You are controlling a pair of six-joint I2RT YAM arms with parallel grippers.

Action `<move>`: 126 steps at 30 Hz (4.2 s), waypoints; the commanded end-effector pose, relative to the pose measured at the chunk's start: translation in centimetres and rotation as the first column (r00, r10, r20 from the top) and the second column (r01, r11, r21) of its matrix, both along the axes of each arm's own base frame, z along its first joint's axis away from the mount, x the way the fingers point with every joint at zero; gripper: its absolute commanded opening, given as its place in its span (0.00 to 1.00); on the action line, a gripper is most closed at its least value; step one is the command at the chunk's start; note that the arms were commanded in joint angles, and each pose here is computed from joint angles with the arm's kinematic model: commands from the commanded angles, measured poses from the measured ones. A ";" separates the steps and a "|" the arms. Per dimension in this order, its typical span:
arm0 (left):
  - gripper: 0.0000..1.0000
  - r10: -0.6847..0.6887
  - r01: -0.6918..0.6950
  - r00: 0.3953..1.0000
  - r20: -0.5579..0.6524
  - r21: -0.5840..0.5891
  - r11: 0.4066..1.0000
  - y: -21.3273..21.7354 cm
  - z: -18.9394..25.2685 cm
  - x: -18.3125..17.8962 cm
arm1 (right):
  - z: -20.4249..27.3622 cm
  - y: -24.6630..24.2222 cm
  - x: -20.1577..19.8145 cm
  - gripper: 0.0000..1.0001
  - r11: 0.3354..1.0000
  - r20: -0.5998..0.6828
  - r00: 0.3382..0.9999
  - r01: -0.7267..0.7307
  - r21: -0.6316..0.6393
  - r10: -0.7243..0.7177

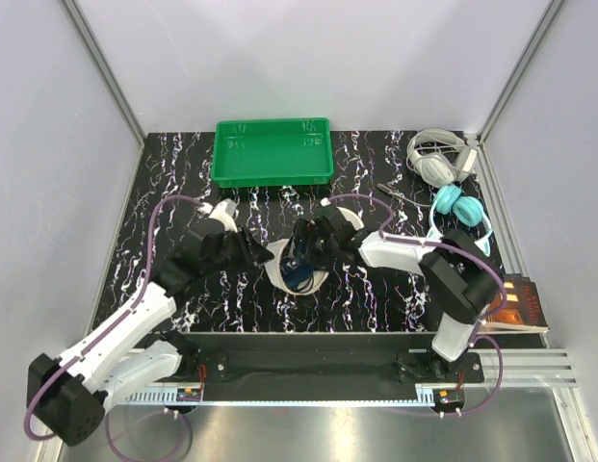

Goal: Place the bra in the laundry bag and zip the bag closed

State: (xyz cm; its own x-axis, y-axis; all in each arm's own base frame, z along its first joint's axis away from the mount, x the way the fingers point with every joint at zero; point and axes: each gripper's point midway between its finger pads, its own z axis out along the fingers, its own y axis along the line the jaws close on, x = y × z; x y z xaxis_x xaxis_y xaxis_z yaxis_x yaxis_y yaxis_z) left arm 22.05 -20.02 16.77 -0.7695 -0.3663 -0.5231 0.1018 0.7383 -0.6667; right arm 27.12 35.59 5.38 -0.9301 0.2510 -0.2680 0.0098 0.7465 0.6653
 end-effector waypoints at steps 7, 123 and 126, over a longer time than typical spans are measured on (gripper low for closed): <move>0.28 -0.133 0.134 0.987 0.087 -0.011 0.991 -5.2 3.6 0.8 | 5.2 -5.1 -1.3 1.00 0.991 0.076 0.997 0.022 -0.129 -0.012; 0.05 -0.300 0.129 0.756 0.582 0.317 0.940 -17.7 4.3 2.9 | 19.8 -15.9 -4.8 0.36 0.933 0.364 0.904 0.307 -0.187 -0.224; 0.00 -0.279 0.166 0.789 0.547 0.247 0.955 -16.7 4.4 2.5 | 19.6 -16.5 -5.3 0.49 0.936 0.362 0.910 0.288 -0.204 -0.202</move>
